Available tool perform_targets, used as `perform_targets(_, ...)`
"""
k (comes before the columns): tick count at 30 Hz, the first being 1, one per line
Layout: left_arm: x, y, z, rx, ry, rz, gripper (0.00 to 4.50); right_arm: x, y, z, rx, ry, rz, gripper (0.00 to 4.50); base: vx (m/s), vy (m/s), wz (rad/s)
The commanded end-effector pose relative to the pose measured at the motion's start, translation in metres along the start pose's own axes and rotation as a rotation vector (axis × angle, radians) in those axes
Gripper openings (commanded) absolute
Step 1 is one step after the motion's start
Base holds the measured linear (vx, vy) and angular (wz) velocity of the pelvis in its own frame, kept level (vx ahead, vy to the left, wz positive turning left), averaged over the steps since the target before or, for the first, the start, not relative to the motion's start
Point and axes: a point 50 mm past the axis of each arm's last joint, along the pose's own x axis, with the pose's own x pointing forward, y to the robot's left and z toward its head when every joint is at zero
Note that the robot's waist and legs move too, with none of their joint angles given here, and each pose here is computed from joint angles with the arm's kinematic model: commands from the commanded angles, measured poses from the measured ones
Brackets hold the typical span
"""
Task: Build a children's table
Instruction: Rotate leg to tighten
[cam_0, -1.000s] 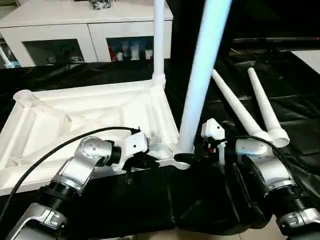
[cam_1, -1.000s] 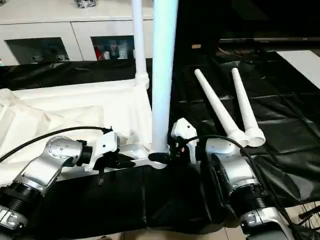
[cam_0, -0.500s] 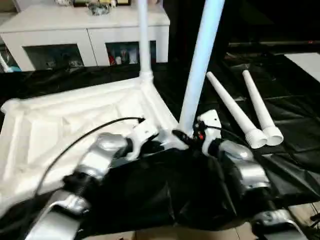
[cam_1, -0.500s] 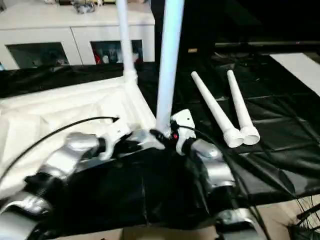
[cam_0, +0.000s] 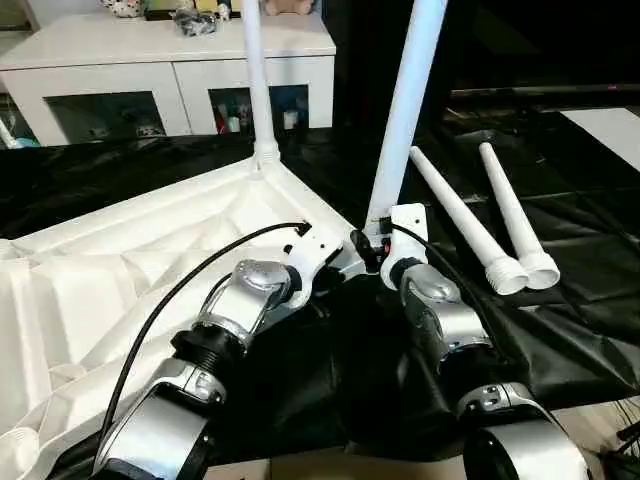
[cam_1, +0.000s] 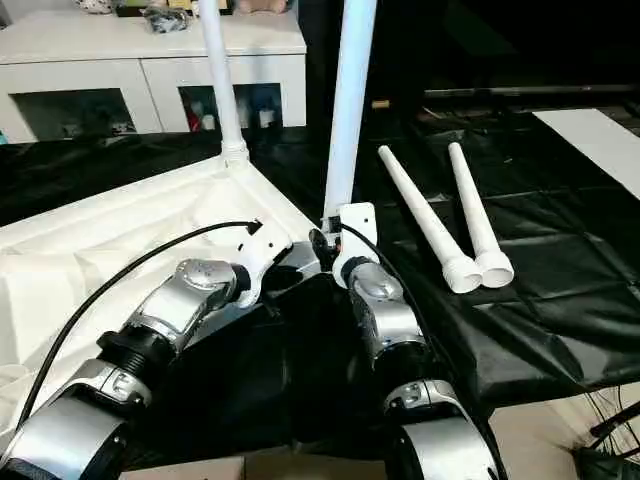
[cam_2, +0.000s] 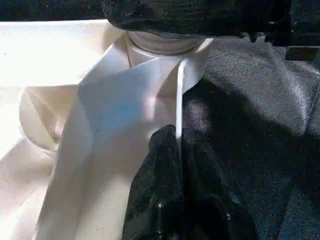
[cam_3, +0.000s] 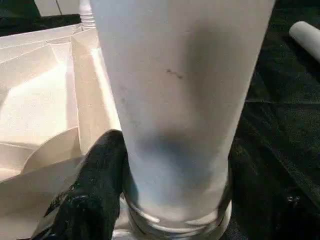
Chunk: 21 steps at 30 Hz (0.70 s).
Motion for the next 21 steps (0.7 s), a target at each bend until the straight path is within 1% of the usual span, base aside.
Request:
perform_targets(1, -0.002, 0.006, -0.007, 0.024, 0.036, 0.047, 0.0, -0.002, 0.029, -0.031, 0.049, 0.123, 0.125, 3.19, 0.0, 0.0, 0.0)
perform_targets(2, -0.002, 0.004, -0.007, 0.042, 0.026, 0.024, 0.0, -0.002, 0.025, -0.028, 0.021, 0.113, 0.117, 3.33, 0.0, 0.0, 0.0)
perform_targets(3, -0.005, 0.004, -0.009, 0.049, 0.027, 0.005, 0.0, -0.002, 0.019, -0.023, -0.013, 0.091, 0.113, 3.41, 0.0, 0.0, 0.0)
perform_targets(4, -0.005, 0.004, -0.009, 0.049, 0.027, 0.005, 0.0, -0.002, 0.019, -0.023, -0.013, 0.091, 0.113, 3.41, 0.0, 0.0, 0.0)
perform_targets(5, -0.005, 0.004, -0.01, 0.048, 0.029, 0.001, 0.0, -0.002, 0.018, -0.022, -0.02, 0.086, 0.112, 3.6, 0.0, 0.0, 0.0)
perform_targets(7, -0.009, 0.004, -0.011, 0.065, 0.02, -0.023, 0.0, -0.003, 0.011, -0.014, -0.06, 0.058, 0.137, 3.74, 0.0, 0.0, 0.0)
perform_targets(8, -0.014, 0.005, -0.013, 0.088, 0.008, -0.045, 0.0, -0.006, 0.005, -0.006, -0.126, 0.029, 0.203, 3.79, 0.0, 0.0, 0.0)
perform_targets(10, -0.015, 0.005, -0.014, 0.091, 0.005, -0.051, 0.0, -0.007, 0.003, -0.004, -0.143, 0.023, 0.222, 3.99, 0.0, 0.0, 0.0)
perform_targets(13, -0.021, 0.008, -0.013, 0.124, -0.017, -0.067, 0.0, -0.014, -0.001, 0.004, -0.194, 0.004, 0.349, 4.21, 0.0, 0.0, 0.0)
perform_targets(14, -0.027, 0.009, -0.013, 0.137, -0.028, -0.084, 0.0, -0.02, -0.007, 0.009, -0.239, -0.012, 0.43, 4.3, 0.0, 0.0, 0.0)
perform_targets(17, -0.034, 0.01, -0.016, 0.159, -0.03, -0.127, 0.0, -0.03, -0.019, 0.016, -0.295, -0.035, 0.515, 4.3, 0.0, 0.0, 0.0)
perform_targets(19, -0.043, 0.008, -0.018, 0.192, -0.051, -0.196, 0.0, -0.037, -0.028, 0.017, -0.33, -0.028, 0.573, 4.3, 0.0, 0.0, 0.0)
perform_targets(21, -0.049, 0.006, -0.02, 0.197, -0.067, -0.258, 0.0, -0.044, -0.033, 0.017, -0.347, -0.021, 0.628, 4.3, 0.0, 0.0, 0.0)
